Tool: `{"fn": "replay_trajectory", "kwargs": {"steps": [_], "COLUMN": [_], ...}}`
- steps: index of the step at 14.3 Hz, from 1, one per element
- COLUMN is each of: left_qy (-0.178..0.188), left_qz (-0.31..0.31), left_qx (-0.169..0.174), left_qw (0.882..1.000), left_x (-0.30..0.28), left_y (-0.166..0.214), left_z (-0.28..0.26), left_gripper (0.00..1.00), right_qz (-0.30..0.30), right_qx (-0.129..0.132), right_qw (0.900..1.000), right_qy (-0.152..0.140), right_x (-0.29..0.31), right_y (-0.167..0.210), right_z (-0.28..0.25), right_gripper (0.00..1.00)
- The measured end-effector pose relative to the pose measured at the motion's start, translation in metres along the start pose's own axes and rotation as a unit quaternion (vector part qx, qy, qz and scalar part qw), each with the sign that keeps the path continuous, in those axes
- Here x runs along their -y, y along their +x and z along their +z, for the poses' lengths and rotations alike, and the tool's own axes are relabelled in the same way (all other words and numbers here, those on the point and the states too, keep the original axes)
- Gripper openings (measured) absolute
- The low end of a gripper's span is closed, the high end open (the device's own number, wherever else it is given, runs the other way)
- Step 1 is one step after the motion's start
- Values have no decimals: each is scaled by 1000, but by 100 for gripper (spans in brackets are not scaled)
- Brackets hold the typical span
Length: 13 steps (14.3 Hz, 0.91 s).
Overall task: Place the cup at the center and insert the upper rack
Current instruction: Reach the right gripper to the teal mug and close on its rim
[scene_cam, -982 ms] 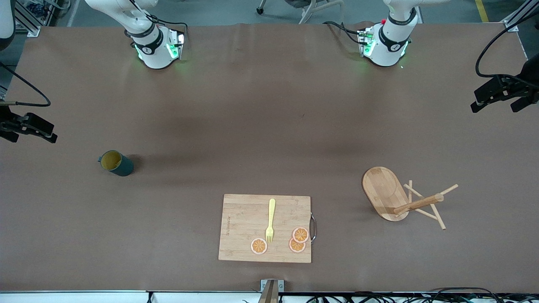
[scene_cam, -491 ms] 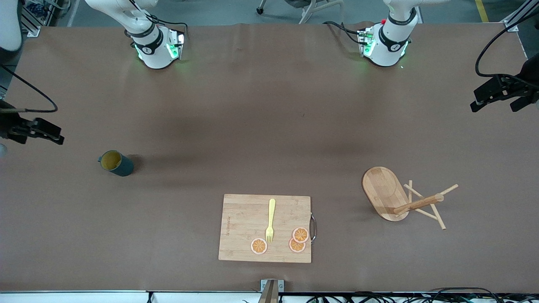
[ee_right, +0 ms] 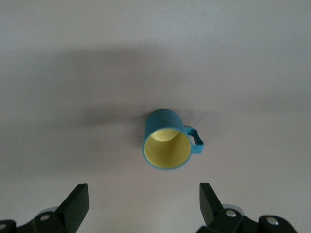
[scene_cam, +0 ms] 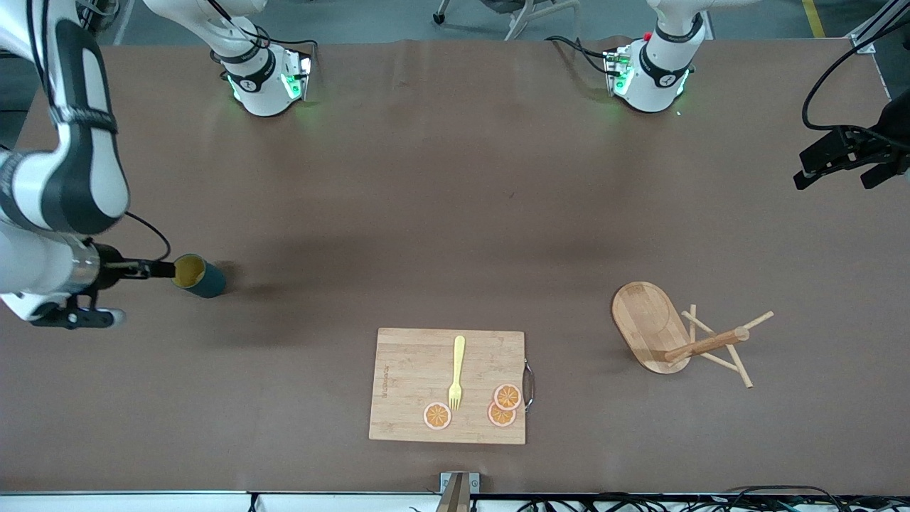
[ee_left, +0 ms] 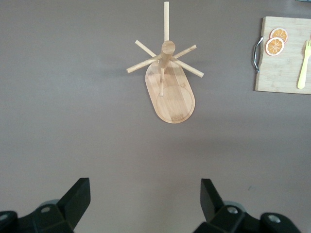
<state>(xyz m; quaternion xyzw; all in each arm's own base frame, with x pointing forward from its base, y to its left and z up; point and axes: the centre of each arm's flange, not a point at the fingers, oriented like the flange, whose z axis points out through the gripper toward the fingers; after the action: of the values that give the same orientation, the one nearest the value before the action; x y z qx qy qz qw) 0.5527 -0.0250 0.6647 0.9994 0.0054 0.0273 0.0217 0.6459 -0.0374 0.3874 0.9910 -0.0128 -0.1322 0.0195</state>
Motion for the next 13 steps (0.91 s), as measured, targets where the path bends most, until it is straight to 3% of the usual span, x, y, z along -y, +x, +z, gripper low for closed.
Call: {"fn": "replay_trajectory", "kwargs": {"steps": [2,5,13], "left_qy": [0,0,0], "left_qz": [0,1,1], "left_qx": [0,0,0], "left_qw": [1000,1000,1000], "left_x": [0,-1,-2], "left_y": [0,0,0], "left_z": [0,0,0], "left_gripper": [100,100,100], "right_qz": [-3,-5,4], "right_qx": [-1,-24,-1], "right_qw": [1000,1000,1000], "right_qy": [-2,-3,13], "right_x": [4,7,9], "right_y": [10,11,-2], "right_z": [38,96,137], "right_gripper": [100,100,100]}}
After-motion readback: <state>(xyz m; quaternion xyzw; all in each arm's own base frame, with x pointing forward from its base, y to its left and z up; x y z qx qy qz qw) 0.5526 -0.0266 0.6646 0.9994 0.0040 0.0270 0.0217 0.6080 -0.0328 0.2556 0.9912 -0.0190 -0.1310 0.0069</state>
